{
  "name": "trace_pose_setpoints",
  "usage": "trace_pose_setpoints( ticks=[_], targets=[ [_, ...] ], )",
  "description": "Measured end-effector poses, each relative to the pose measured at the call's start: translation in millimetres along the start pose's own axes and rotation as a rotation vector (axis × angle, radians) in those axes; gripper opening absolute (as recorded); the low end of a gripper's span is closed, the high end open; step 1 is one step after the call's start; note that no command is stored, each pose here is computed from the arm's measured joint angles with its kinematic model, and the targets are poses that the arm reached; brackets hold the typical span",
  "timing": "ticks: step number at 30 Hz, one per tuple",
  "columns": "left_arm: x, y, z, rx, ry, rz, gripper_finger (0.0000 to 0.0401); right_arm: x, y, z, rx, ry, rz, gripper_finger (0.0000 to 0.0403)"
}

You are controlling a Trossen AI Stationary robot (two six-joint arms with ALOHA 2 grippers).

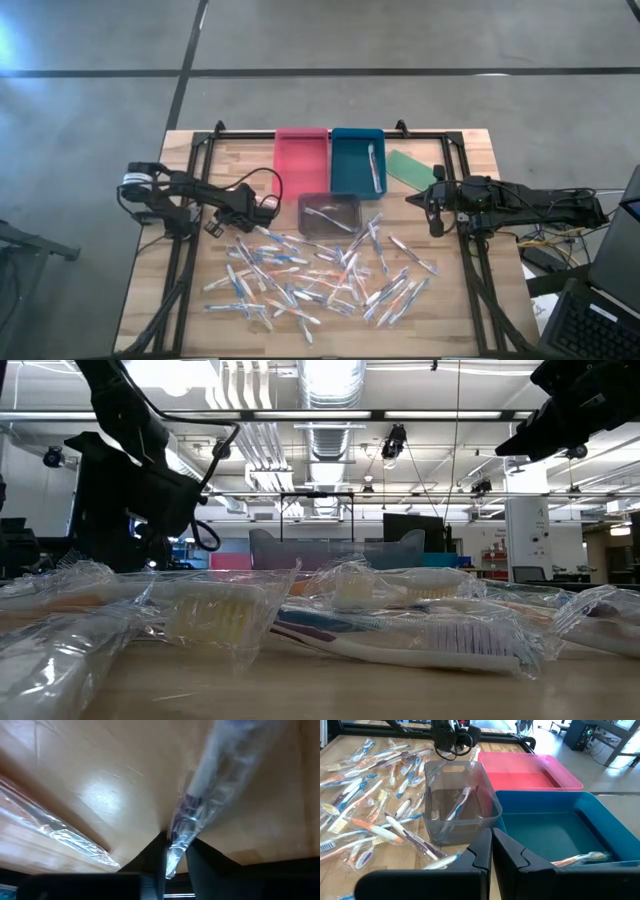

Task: Pick & Place Toothbrushes
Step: Put the purple toothbrush into the pink bin

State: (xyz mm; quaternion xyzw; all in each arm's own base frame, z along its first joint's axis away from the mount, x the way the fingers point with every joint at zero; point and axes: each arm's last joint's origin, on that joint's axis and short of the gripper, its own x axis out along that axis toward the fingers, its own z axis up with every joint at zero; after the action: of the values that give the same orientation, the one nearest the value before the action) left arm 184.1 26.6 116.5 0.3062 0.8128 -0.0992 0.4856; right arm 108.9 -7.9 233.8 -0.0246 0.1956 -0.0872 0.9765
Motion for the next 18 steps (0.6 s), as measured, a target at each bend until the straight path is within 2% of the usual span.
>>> trace_pose_setpoints(
  ticks=[5, 11, 18],
  targets=[
    [0.0, 0.3, -0.1, 0.0, 0.004, 0.008, 0.0049, 0.0, 0.0, 0.0, 0.0, 0.0, 0.0, 0.0008],
    [-1.2, -1.8, -4.4, -0.004, 0.039, -0.007, 0.005, 0.0, 0.0, 0.0, 0.0, 0.0, 0.0, 0.0008],
    [-16.4, -0.9, -16.1, -0.107, 0.151, -0.059, 0.0046, 0.0, 0.0, 0.0, 0.0, 0.0, 0.0, 0.0008]
  ],
)
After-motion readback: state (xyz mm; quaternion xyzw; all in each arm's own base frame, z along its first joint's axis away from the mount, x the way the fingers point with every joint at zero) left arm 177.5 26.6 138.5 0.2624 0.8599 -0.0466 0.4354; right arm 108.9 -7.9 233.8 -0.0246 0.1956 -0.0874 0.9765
